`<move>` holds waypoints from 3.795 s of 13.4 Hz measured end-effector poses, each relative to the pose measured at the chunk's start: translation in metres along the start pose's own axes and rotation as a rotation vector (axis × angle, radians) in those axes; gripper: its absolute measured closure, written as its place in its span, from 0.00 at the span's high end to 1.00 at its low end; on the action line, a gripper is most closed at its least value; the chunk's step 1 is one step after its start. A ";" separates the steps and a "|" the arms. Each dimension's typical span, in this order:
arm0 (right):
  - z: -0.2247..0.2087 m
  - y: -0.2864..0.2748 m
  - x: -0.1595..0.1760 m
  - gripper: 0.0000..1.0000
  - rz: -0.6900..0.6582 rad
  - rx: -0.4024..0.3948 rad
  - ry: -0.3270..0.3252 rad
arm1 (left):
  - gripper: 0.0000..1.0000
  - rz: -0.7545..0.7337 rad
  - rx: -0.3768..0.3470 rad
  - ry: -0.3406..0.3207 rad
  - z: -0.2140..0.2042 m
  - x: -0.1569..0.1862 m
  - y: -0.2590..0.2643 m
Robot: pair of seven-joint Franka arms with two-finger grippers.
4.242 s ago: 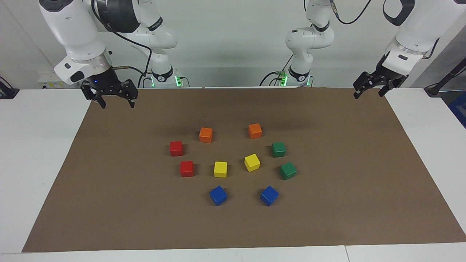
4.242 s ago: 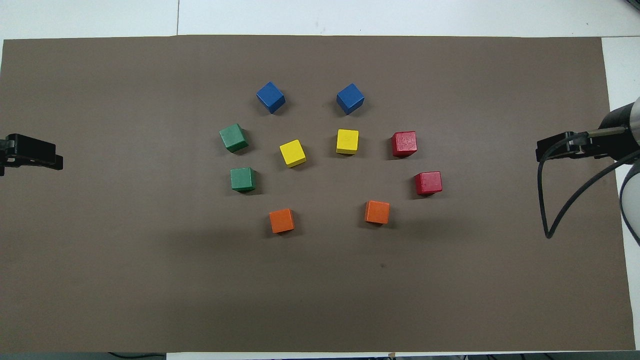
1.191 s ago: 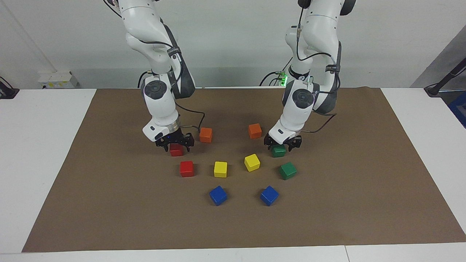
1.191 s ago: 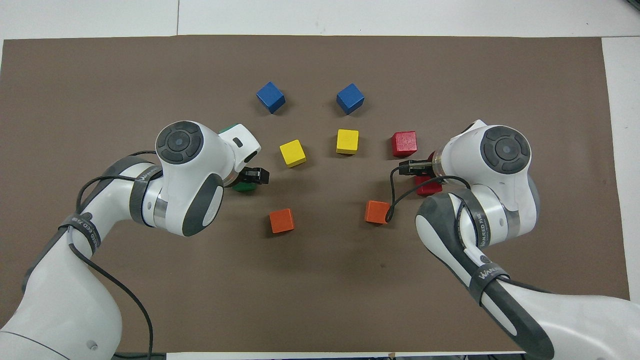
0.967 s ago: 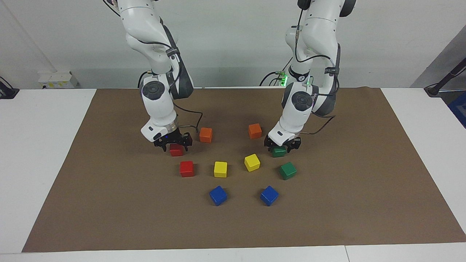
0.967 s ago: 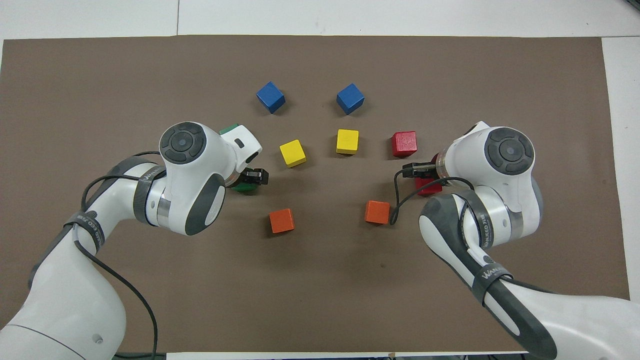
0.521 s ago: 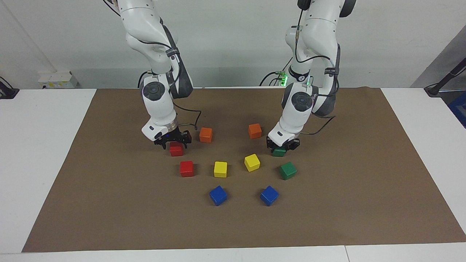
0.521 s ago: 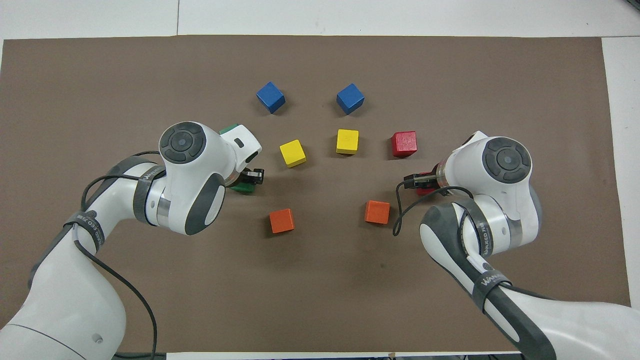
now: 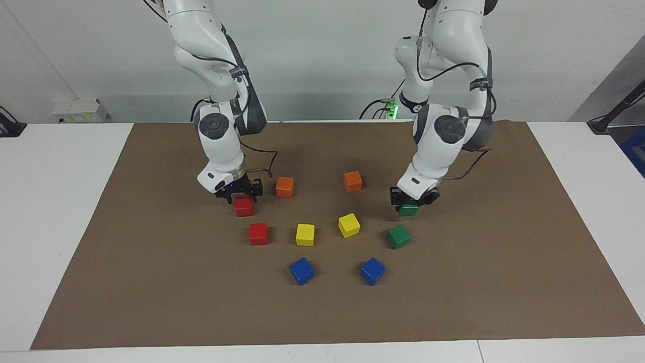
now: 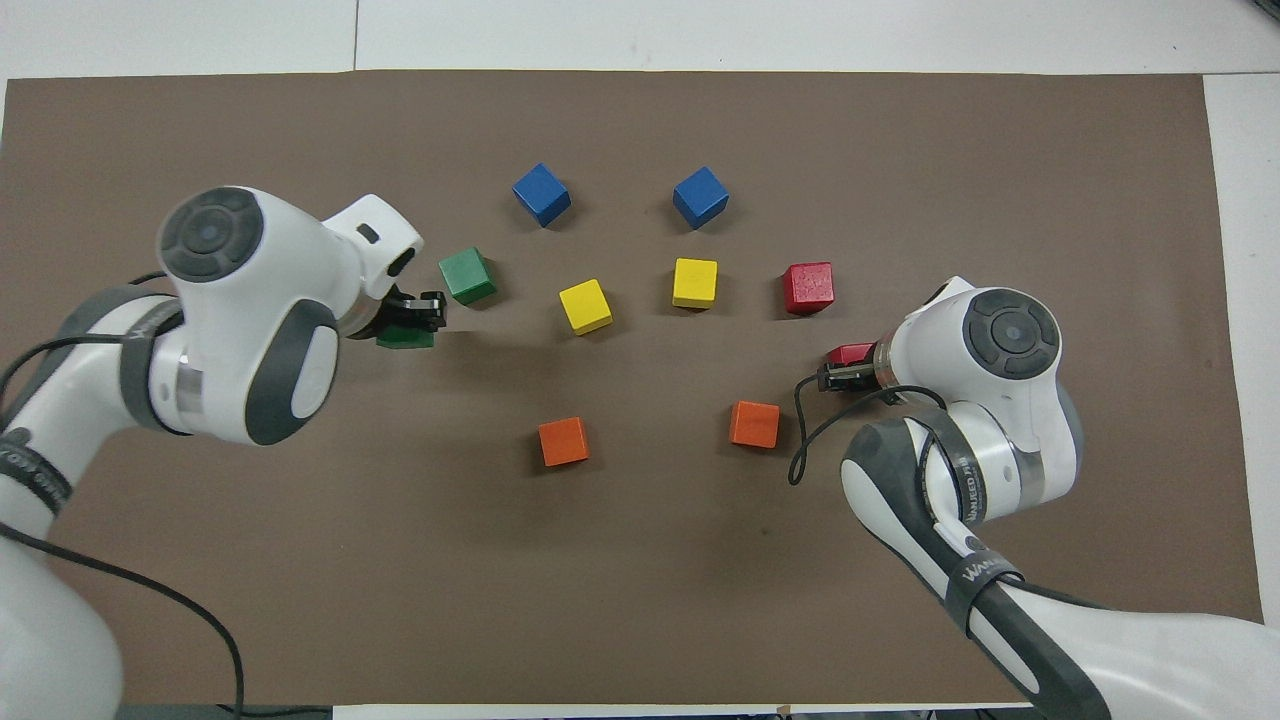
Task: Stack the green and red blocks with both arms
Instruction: 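Carry the green cube outward with the left gripper while the right gripper carries red, then lower and release the green cube while the right gripper releases the red cube, then grasp the second green cube with the left gripper while the right gripper grasps red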
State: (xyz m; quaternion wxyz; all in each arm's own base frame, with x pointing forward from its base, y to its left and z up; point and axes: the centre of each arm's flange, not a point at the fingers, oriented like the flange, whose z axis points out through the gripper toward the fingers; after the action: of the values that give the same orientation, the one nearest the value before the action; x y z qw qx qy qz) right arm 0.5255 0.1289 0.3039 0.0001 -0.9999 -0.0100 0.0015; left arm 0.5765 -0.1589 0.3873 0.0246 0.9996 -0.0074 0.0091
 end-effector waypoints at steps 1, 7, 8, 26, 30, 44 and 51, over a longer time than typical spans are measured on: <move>-0.002 0.005 0.003 0.58 -0.002 0.001 0.006 | 0.55 -0.029 0.003 -0.001 -0.015 0.002 -0.030; -0.089 0.122 0.063 0.55 -0.084 -0.003 0.025 | 0.55 -0.020 0.008 -0.029 -0.022 -0.001 -0.189; -0.089 0.140 0.065 0.55 -0.085 -0.004 0.033 | 0.55 -0.001 0.007 -0.034 -0.019 -0.005 -0.215; -0.001 0.198 0.054 0.55 -0.071 -0.006 0.086 | 0.55 -0.044 -0.002 -0.077 0.068 -0.052 -0.290; -0.001 0.197 0.055 0.81 -0.074 -0.007 0.094 | 0.56 -0.047 -0.002 -0.075 0.068 -0.053 -0.292; -0.162 0.034 0.106 0.99 -0.028 0.013 0.064 | 1.00 -0.128 0.004 -0.026 -0.072 0.033 -0.154; -0.057 -0.001 0.133 1.00 -0.017 0.030 0.063 | 1.00 -0.370 0.008 -0.040 -0.022 0.071 0.019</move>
State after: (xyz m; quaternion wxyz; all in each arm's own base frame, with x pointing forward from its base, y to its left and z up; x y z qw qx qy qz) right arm 0.6587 0.1326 0.3600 0.0155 -0.9993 -0.0183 -0.0296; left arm 0.6467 -0.1780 0.4113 0.0218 0.9840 0.1762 -0.0154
